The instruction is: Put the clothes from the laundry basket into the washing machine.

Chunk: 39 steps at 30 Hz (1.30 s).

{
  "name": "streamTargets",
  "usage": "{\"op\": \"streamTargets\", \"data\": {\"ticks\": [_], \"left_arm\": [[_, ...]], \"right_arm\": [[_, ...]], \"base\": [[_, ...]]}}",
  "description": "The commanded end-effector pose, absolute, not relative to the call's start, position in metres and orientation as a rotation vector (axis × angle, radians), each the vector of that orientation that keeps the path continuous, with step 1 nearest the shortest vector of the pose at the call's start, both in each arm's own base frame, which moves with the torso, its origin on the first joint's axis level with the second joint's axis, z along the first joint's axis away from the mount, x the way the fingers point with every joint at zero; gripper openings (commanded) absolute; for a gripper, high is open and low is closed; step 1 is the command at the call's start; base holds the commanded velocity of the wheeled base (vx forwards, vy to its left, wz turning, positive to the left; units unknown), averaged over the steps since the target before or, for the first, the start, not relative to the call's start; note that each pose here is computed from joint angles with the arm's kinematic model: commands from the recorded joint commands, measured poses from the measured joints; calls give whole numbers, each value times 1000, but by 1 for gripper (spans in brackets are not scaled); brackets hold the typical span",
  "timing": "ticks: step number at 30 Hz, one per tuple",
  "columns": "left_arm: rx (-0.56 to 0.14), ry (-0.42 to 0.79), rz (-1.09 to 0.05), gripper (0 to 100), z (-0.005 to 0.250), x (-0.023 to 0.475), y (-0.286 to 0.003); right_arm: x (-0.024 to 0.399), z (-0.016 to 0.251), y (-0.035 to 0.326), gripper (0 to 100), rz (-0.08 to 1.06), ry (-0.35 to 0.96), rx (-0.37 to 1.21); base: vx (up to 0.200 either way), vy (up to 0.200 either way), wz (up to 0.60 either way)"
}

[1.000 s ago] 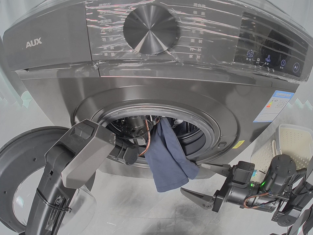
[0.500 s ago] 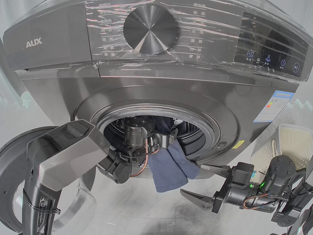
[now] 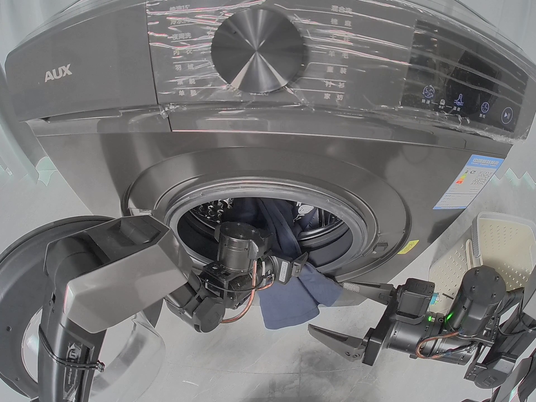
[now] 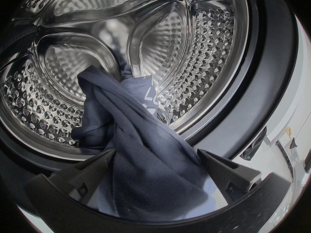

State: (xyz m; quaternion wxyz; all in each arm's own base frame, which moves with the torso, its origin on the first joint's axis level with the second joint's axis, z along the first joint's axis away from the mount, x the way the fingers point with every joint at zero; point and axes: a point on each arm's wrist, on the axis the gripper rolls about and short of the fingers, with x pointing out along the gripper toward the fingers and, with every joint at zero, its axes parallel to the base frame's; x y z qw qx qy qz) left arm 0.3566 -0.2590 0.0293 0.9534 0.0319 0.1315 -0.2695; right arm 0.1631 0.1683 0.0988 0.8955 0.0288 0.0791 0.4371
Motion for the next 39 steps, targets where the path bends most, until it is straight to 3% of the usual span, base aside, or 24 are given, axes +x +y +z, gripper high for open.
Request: {"op": "streamTargets", "data": {"ticks": [1, 2, 7, 14, 20, 29, 37, 38, 39], "left_arm": [[74, 286, -536, 100, 19, 360, -257], [73, 285, -536, 0, 19, 360, -257], [58, 265, -535, 0, 26, 361, -261], [-22, 194, -460, 0, 40, 385, -266], [-130, -62, -367, 0, 72, 434, -266], [-181, -205, -311, 0, 80, 464, -263], [-178, -191, -320, 0, 76, 460, -268], [-177, -179, -320, 100, 75, 459, -267], [-173, -166, -323, 100, 75, 456, -267]], "right_arm": [[164, 99, 168, 100, 906, 165, 60], [164, 99, 168, 100, 904, 163, 61], [163, 99, 169, 100, 909, 162, 61], [164, 100, 169, 100, 906, 159, 62], [165, 100, 169, 100, 905, 157, 63], [165, 100, 169, 100, 905, 158, 64], [165, 100, 169, 100, 902, 158, 64], [165, 100, 168, 100, 900, 157, 64], [165, 100, 168, 100, 900, 157, 64]], "base": [[0, 0, 0], [0, 0, 0], [0, 0, 0], [0, 0, 0], [0, 0, 0], [0, 0, 0], [0, 0, 0], [0, 0, 0], [0, 0, 0]]}}
